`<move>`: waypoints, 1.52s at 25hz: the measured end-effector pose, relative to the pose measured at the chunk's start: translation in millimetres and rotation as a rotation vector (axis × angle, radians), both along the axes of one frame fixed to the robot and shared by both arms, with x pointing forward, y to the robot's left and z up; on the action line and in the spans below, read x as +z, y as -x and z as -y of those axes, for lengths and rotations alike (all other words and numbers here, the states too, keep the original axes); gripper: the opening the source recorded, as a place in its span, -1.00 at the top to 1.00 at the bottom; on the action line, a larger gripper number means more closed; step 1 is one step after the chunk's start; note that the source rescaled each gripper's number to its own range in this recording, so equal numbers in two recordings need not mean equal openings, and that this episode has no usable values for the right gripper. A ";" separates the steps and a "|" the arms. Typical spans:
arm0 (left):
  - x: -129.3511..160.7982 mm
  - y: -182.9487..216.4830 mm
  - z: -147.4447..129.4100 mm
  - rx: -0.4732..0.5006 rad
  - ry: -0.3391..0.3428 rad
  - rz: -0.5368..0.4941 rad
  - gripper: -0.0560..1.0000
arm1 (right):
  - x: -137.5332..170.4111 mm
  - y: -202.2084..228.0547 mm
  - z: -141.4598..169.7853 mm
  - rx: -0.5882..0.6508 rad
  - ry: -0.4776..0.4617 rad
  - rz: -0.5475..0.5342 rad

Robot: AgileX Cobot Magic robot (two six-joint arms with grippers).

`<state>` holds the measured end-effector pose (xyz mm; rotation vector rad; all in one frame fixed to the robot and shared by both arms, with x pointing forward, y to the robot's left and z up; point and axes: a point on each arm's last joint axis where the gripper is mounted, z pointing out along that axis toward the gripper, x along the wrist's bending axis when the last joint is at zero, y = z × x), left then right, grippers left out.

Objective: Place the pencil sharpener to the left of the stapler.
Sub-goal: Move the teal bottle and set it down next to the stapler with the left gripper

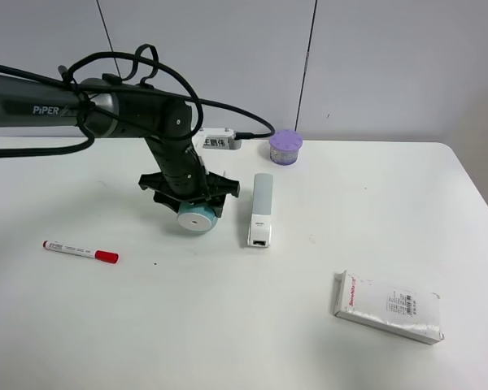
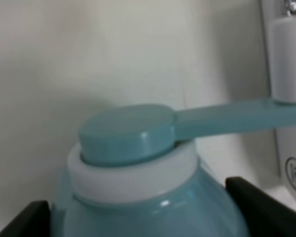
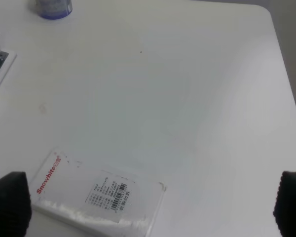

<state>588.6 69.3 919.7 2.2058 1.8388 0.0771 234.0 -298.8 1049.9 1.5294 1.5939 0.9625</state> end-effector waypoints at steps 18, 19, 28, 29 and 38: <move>-20.3 -6.1 4.0 0.005 0.013 0.017 0.85 | 0.0 0.0 0.0 0.000 0.000 0.000; -20.0 -6.4 4.1 0.004 0.013 0.019 0.85 | 0.0 0.0 0.0 0.000 0.000 0.000; -20.3 -6.6 4.2 -0.018 0.008 0.024 0.85 | 0.0 0.0 0.0 0.000 0.000 0.000; -20.3 -6.6 4.2 -0.033 0.005 0.028 0.83 | 0.0 0.0 0.0 0.000 0.000 0.000; -21.7 -5.6 5.0 -0.060 0.008 0.019 -0.97 | 0.0 0.0 0.0 0.000 0.000 0.000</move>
